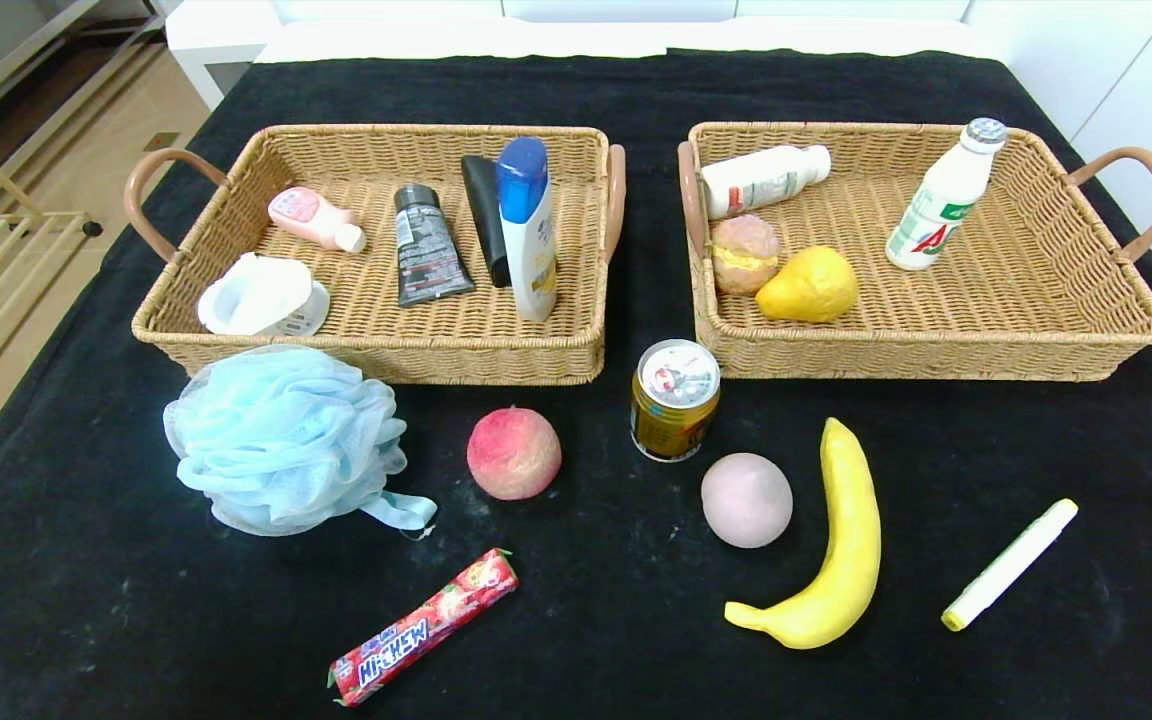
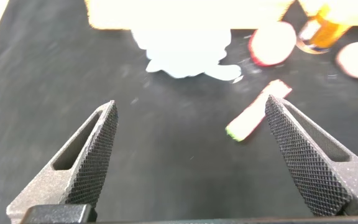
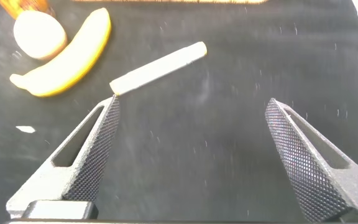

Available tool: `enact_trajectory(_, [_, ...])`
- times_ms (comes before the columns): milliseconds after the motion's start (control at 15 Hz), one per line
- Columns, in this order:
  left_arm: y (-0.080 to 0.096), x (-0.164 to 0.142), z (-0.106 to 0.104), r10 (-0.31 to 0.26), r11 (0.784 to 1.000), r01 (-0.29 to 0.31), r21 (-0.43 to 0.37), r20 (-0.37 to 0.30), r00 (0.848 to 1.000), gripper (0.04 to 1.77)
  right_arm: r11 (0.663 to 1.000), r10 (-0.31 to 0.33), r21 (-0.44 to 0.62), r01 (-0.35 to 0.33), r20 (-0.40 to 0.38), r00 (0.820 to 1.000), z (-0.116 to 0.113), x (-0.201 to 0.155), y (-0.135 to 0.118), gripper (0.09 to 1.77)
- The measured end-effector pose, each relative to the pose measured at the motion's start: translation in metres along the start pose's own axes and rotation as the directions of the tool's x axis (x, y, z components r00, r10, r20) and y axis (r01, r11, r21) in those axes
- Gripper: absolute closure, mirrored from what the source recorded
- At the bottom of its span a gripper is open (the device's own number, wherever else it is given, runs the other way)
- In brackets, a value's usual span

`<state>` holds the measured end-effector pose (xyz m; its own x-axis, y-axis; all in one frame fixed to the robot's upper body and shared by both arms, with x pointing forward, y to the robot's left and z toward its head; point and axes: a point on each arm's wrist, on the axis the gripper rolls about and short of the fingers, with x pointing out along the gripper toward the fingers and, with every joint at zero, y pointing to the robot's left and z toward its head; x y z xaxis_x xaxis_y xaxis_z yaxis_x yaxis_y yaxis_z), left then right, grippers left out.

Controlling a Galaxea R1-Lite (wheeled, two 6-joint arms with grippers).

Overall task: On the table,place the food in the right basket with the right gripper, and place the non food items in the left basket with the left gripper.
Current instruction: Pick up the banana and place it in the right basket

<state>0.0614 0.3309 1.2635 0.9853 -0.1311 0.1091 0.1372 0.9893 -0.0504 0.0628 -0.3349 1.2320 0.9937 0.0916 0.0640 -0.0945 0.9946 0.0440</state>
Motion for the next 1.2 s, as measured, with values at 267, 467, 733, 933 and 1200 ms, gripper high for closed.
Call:
enact_trajectory(267, [0.001, 0.024, 0.035, -0.128, 0.99, 0.131, 0.048, -0.065, 0.99, 0.09, 0.997, 0.078, 0.0, -0.078, -0.015, 0.997, 0.046, 0.013, 0.003, 0.15])
enact_trajectory(467, [-0.002, 0.05, 0.063, -0.246, 0.966, 0.253, 0.046, -0.117, 0.962, 0.09, 0.984, 0.18, -0.014, -0.18, -0.028, 0.983, 0.082, 0.03, 0.005, 0.15])
enact_trajectory(733, [-0.011, 0.097, 0.083, -0.365, 0.922, 0.382, 0.054, -0.2, 0.909, 0.09, 0.953, 0.299, -0.009, -0.302, -0.107, 0.948, 0.105, 0.064, 0.007, 0.15])
enact_trajectory(933, [-0.025, 0.129, 0.087, -0.468, 0.872, 0.488, 0.036, -0.231, 0.853, 0.09, 0.919, 0.392, 0.02, -0.394, -0.158, 0.906, 0.11, 0.093, 0.014, 0.15])
enact_trajectory(1200, [-0.044, 0.161, 0.079, -0.546, 0.821, 0.571, 0.01, -0.279, 0.79, 0.09, 0.918, 0.394, 0.019, -0.397, -0.171, 0.903, 0.11, 0.13, 0.034, 0.15])
